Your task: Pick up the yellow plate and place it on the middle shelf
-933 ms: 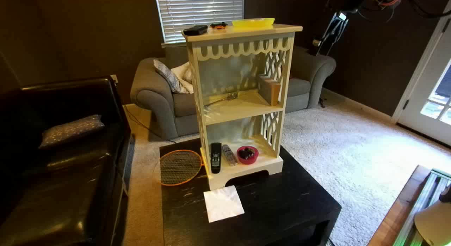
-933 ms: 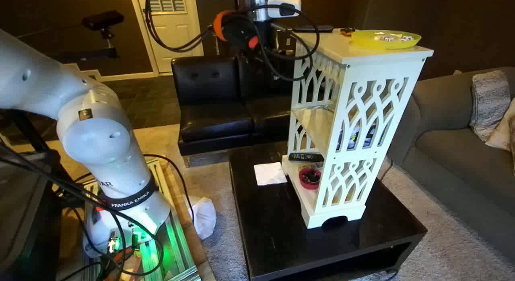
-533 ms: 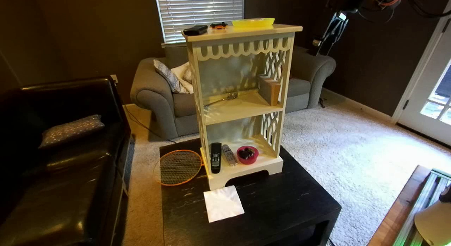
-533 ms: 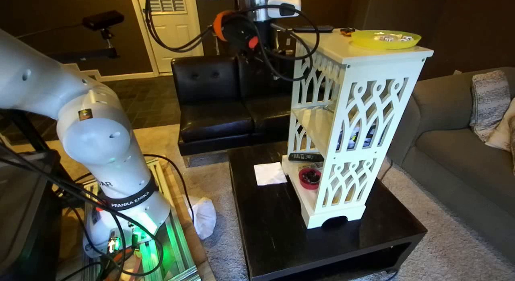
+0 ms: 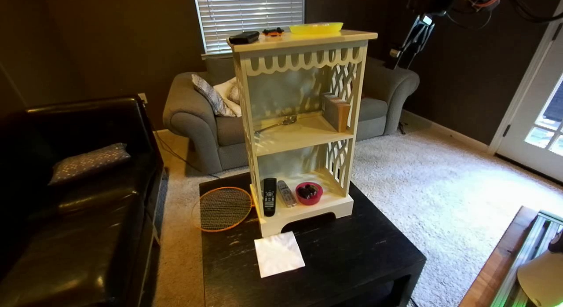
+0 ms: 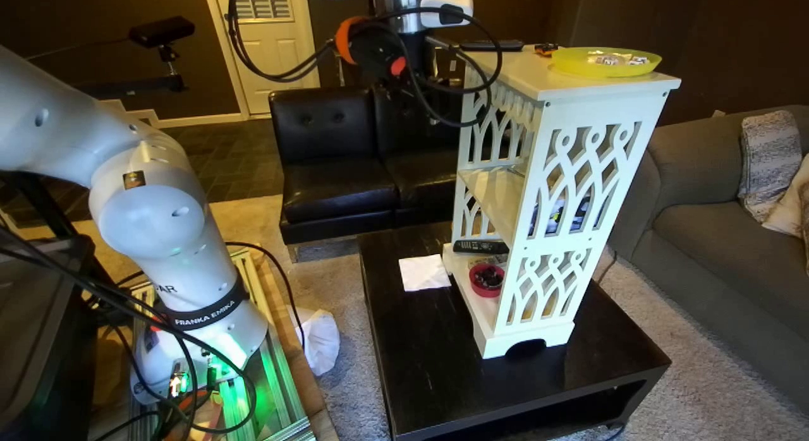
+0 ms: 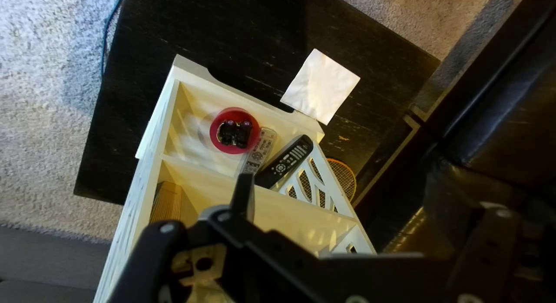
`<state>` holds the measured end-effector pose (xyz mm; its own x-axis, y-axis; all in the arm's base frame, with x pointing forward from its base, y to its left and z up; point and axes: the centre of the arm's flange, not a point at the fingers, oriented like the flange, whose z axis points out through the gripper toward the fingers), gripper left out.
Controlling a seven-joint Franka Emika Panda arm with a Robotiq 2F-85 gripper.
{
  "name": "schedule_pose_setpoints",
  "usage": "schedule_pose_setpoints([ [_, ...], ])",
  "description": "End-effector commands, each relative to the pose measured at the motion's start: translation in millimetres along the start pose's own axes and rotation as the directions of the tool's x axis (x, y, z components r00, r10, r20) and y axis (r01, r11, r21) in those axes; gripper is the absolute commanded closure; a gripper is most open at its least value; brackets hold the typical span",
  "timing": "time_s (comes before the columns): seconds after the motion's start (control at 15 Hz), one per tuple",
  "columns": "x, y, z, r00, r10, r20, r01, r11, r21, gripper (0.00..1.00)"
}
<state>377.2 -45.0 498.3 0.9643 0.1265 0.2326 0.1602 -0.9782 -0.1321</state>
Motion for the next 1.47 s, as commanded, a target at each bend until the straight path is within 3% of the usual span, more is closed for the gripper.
schedule_pose_setpoints([
  [0.0, 16, 6, -14, 0.999, -0.031, -0.007, 0.03, 0.996, -0.086, 0.0],
  [0.4, 60, 21, -56, 0.987, -0.119, 0.109, 0.144, 0.954, -0.262, 0.0],
  [0.73, 111, 28, -100, 0.943, -0.258, 0.212, 0.314, 0.903, -0.295, 0.0],
  [0.93, 142, 26, -115, 0.887, -0.368, 0.28, 0.443, 0.849, -0.289, 0.0],
  [1.2, 189, 25, -123, 0.796, -0.497, 0.344, 0.597, 0.735, -0.32, 0.0],
  [1.4, 214, 19, -122, 0.696, -0.626, 0.353, 0.716, 0.642, -0.273, 0.0],
])
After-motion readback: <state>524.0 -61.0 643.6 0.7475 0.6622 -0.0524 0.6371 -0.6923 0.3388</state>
